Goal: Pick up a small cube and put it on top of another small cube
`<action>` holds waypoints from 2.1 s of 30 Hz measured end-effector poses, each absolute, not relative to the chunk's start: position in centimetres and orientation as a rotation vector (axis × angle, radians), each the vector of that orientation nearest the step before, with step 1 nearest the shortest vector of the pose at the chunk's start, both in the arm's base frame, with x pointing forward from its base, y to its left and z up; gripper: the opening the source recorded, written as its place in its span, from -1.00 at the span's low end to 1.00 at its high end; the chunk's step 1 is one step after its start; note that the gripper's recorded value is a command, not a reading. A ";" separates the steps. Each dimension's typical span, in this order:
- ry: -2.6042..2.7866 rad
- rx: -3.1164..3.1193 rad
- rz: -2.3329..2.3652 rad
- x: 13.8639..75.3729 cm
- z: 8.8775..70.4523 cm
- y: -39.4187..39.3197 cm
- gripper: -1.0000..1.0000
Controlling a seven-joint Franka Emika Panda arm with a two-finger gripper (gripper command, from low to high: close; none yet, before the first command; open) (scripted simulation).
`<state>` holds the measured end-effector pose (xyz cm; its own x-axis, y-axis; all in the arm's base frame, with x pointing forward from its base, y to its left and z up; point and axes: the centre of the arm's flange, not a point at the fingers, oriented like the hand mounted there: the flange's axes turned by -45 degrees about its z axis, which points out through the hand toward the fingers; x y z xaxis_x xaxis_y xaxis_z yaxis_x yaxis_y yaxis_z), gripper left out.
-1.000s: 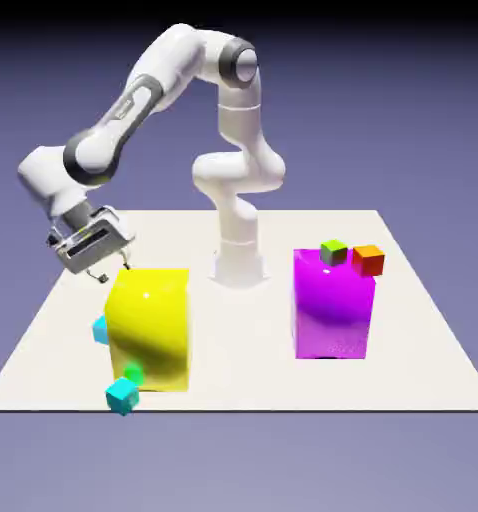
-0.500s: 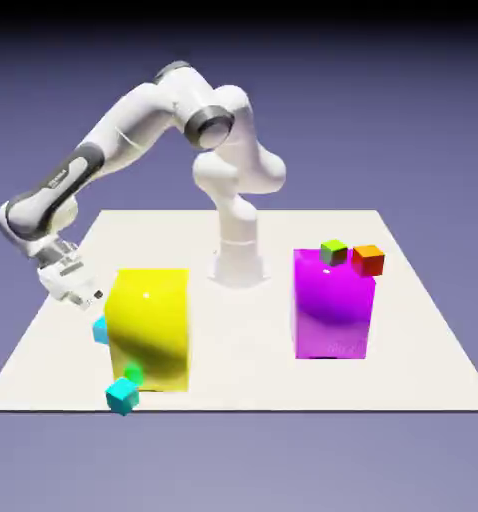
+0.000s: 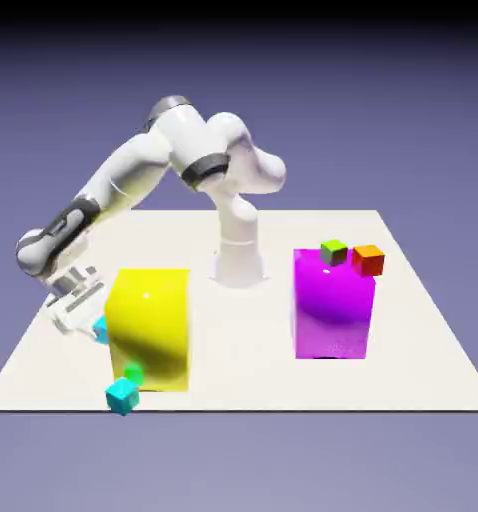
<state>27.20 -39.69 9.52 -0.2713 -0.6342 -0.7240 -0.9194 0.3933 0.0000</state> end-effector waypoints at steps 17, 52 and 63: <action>1.699 -1.579 0.449 26.2 16.8 -44.0 -1.00; -0.580 -2.140 -0.180 51.1 32.4 -27.2 -1.00; -0.753 -2.481 0.612 60.9 25.7 -19.1 -1.00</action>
<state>60.87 -19.10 25.65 0.7495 0.6028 -0.2737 0.3918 -0.7372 -0.5505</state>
